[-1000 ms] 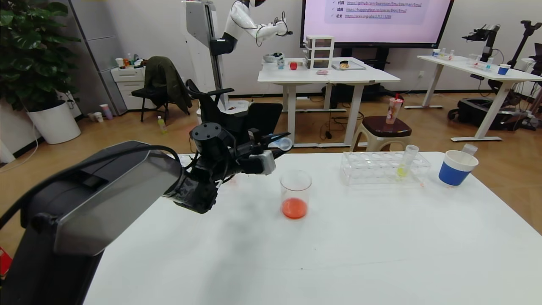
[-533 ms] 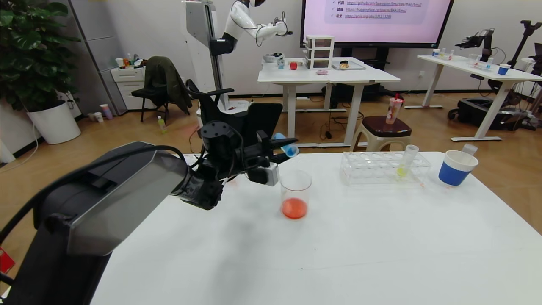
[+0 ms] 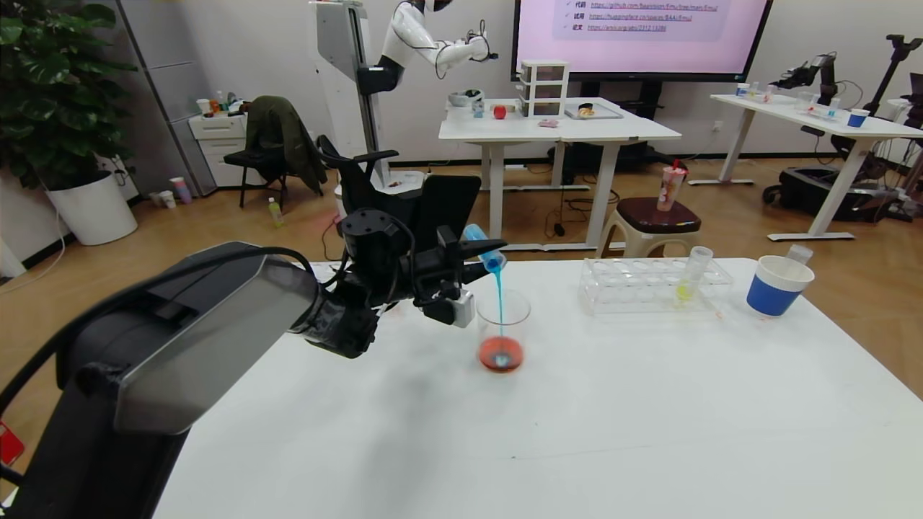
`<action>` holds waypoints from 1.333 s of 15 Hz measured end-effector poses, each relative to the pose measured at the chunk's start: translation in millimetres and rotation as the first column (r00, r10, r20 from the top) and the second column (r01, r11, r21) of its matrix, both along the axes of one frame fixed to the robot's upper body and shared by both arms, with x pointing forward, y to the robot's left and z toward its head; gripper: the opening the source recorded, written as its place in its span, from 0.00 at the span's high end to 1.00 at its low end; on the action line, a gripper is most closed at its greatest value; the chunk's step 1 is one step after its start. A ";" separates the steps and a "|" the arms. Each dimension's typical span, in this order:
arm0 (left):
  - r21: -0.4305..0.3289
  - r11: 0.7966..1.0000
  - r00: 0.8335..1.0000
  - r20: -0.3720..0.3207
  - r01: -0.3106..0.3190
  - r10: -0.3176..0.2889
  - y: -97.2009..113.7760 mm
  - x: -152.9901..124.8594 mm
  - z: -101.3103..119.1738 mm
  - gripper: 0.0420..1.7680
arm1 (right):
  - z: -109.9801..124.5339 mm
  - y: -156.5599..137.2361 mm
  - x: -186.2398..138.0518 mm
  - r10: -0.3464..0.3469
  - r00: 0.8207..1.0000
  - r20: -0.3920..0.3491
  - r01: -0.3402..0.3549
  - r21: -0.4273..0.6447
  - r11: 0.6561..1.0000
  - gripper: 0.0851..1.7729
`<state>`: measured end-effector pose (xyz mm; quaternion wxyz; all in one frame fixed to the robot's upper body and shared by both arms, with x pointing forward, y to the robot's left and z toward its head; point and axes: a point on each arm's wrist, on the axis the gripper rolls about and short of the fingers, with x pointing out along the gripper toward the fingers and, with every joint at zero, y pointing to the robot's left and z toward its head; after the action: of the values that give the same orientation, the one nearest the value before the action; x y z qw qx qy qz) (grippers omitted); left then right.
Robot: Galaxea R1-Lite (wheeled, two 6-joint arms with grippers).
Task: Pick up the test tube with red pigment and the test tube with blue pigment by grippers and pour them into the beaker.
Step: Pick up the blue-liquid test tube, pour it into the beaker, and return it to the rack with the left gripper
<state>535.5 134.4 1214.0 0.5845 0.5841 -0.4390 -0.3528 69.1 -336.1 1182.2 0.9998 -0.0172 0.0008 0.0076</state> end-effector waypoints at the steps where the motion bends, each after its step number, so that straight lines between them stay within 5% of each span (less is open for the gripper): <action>1: 0.007 1.000 1.000 0.017 -0.003 0.003 0.3 0.1 0.0 0.73 | 0.0 0.0 0.0 0.000 1.000 0.000 0.000 0.000 1.000 0.02; 11: 0.083 0.996 0.976 0.219 -0.022 0.003 -3.3 -2.9 1.8 0.73 | 0.0 0.0 0.0 0.000 1.000 0.000 0.000 0.000 1.000 0.02; 16: 0.078 0.997 0.981 0.196 -0.014 -0.002 -4.5 -5.4 2.4 0.73 | 0.0 0.0 0.0 0.000 1.000 0.000 0.000 0.000 1.000 0.02; 20: -0.030 1.000 0.998 0.069 -0.004 0.006 -4.8 -5.1 26.5 0.73 | 0.0 0.0 0.0 0.000 1.000 0.000 0.000 0.000 1.000 0.02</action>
<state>530.4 129.6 1240.5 0.5786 0.5882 -0.4626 -0.3244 69.1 -336.1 1182.1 0.9998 -0.0172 0.0010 0.0076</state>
